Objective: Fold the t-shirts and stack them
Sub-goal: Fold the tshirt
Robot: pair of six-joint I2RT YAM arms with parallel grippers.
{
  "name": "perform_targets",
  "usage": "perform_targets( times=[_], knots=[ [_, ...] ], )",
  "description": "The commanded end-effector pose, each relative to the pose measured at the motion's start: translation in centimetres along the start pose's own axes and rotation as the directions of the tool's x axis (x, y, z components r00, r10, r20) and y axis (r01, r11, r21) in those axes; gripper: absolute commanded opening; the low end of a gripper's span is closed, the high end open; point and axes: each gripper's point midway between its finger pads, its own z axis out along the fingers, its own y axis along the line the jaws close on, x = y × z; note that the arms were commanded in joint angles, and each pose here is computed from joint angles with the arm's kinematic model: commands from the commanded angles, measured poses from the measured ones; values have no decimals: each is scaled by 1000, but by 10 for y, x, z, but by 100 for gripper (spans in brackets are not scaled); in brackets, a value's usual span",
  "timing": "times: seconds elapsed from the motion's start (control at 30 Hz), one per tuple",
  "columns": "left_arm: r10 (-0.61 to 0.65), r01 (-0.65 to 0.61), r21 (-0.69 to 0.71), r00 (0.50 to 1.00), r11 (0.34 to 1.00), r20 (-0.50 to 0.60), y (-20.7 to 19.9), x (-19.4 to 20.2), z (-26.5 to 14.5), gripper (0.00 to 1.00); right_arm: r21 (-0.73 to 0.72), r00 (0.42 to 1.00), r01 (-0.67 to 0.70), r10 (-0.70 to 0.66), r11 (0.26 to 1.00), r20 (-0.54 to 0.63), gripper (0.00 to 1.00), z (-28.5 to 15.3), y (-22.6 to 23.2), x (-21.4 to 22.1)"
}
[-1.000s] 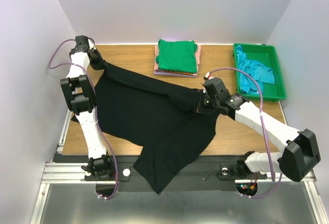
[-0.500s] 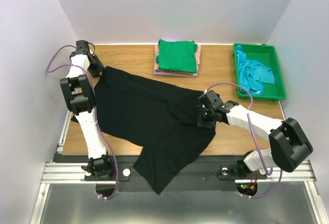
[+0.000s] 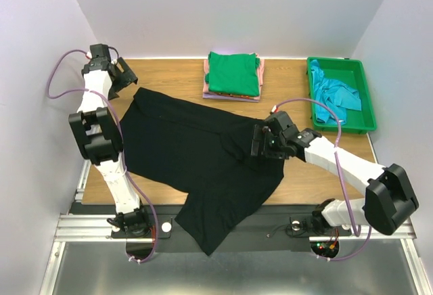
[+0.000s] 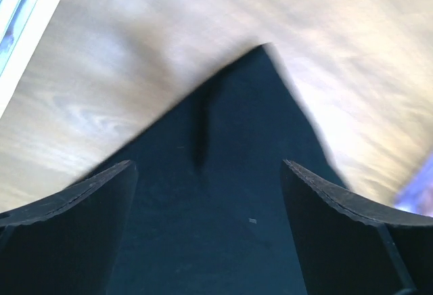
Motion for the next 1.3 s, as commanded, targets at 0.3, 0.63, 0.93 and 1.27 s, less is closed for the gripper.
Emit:
perform_targets(
  times=[0.3,0.63,0.93,1.27],
  knots=[
    [94,-80,218,994,973,-57,-84,49,42,99,200,986,-161,147,966,84,100,60,-41,-55],
    [3,14,133,992,991,-128,-39,123,50,98,294,976,-217,218,931,29,100,100,-110,-66],
    [-8,20,70,988,997,-154,-16,194,21,98,317,993,-119,118,941,22,100,128,-150,-121],
    [25,-14,111,995,994,-100,-42,180,-12,98,281,984,-3,-48,960,174,100,96,-138,-212]
  ],
)
